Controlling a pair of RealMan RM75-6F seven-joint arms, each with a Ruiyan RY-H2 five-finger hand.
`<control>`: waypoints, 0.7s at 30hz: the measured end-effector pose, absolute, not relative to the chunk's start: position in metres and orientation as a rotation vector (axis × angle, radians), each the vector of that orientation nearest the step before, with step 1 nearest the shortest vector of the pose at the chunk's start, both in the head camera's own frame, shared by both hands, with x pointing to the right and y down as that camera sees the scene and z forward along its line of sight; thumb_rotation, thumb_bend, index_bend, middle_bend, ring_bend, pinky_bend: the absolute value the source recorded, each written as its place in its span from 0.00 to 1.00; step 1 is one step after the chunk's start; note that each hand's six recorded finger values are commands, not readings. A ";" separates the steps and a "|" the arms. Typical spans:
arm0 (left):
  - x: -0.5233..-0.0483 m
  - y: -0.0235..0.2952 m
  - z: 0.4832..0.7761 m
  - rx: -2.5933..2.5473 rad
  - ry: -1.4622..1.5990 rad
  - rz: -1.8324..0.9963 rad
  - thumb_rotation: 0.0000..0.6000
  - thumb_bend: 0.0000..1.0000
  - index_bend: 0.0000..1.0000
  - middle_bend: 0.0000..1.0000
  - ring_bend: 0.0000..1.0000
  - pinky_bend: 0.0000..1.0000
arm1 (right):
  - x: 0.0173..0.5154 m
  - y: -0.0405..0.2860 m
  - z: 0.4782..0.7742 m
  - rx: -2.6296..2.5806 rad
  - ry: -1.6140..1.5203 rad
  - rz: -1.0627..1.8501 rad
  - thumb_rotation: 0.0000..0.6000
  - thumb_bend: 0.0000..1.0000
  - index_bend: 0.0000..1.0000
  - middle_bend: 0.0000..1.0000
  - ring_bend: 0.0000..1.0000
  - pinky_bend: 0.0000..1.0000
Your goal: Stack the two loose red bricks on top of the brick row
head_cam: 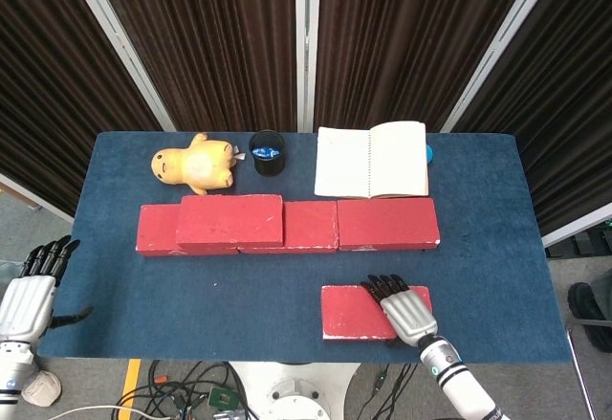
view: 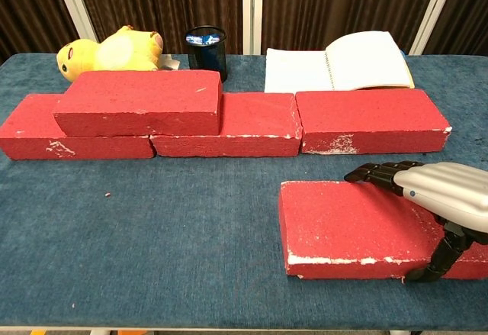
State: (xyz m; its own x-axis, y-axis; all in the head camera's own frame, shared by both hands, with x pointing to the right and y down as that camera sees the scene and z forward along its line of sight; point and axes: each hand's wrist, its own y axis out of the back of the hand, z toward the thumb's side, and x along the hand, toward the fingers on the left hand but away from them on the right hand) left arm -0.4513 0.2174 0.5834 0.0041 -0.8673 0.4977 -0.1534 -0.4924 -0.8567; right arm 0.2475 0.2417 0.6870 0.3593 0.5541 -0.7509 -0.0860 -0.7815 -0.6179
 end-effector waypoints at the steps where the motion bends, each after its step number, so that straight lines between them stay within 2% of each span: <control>1: -0.451 0.218 0.584 -1.692 1.056 -1.541 1.00 0.09 0.00 0.00 0.00 0.00 | 0.247 0.242 0.687 -2.054 -0.403 1.452 1.00 0.00 0.00 0.00 0.00 0.00; 8: -0.452 0.218 0.586 -1.701 1.056 -1.549 1.00 0.09 0.00 0.00 0.00 0.00 | 0.245 0.242 0.688 -2.070 -0.395 1.446 1.00 0.00 0.00 0.05 0.02 0.00; 12: -0.453 0.218 0.587 -1.704 1.058 -1.554 1.00 0.09 0.00 0.00 0.00 0.00 | 0.246 0.242 0.688 -2.066 -0.392 1.445 1.00 0.00 0.00 0.11 0.11 0.00; 21: -0.454 0.219 0.589 -1.710 1.060 -1.557 1.00 0.09 0.00 0.00 0.00 0.00 | 0.246 0.240 0.688 -2.052 -0.414 1.437 1.00 0.00 0.00 0.21 0.20 0.00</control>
State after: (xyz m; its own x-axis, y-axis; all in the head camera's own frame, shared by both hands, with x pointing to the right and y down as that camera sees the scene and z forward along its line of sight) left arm -0.4539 0.2193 0.5894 -0.0012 -0.8560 0.5170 -0.1677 -0.5095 -0.8440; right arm 0.2463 0.2405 0.6882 0.3670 0.5609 -0.7421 -0.0804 -0.7756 -0.6261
